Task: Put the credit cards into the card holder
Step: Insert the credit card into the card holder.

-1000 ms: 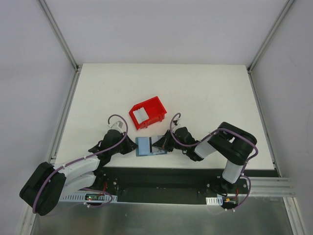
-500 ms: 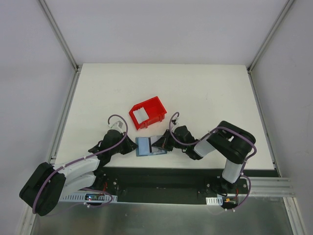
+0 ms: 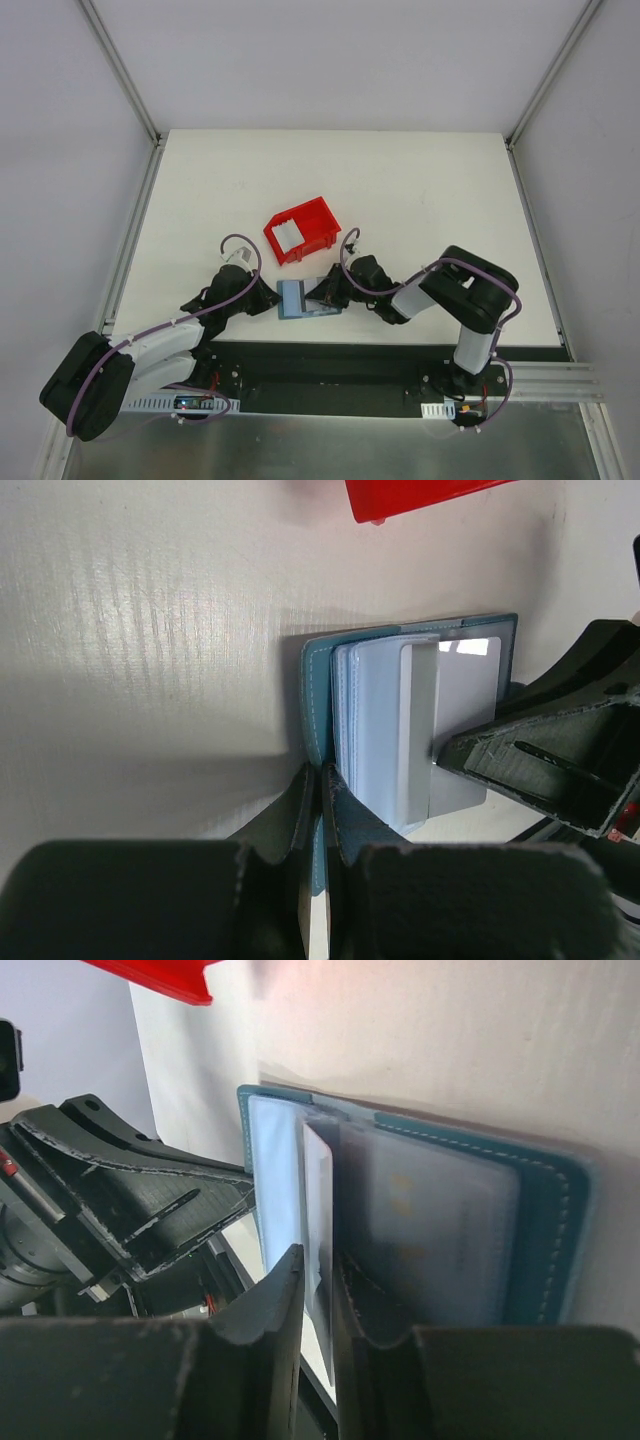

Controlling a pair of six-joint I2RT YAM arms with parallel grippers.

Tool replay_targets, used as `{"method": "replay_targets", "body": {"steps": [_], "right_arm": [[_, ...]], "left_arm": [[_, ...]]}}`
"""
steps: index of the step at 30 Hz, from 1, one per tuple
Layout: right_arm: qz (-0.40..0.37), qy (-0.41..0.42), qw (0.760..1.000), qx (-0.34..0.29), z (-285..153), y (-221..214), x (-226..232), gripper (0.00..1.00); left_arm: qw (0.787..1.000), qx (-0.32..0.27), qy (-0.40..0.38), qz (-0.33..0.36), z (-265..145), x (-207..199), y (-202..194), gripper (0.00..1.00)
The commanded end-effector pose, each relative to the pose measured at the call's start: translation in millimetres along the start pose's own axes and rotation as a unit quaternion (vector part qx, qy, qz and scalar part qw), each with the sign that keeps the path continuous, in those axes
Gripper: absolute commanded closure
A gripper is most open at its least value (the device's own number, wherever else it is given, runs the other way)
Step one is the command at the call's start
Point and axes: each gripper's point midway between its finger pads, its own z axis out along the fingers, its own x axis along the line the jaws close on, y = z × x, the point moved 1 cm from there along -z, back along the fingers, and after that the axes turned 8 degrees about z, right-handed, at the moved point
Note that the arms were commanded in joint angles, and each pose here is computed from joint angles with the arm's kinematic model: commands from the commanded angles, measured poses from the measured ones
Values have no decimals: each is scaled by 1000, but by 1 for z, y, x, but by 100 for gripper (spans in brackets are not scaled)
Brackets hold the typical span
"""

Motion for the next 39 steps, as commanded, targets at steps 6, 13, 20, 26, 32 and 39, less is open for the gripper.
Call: {"method": "replay_targets", "body": {"steps": [6,13,20,26,32,39], "right_arm": [[-97,-116,988,-29,-24,15,-10,59],[-117,-135,984,-19,-24,11,-8,57],[-133,-133,982,13,-13,-5,2,57],[-140,-121,982,32,-3,-13,12,56],[-147,-136,979,26,-5,-10,9,55],[-169,-194,966,0,-19,4,0,47]], "left_arm": [[1000,16,14,1,-2,9,-11,100],[1000,19,13,3,-2,9,-12,100],[1000,18,10,4,-2,8,-11,100],[1000,18,8,4,-2,7,-11,100],[1000,18,9,6,-2,8,-12,100],[1000,16,9,8,-2,8,-11,100]]}}
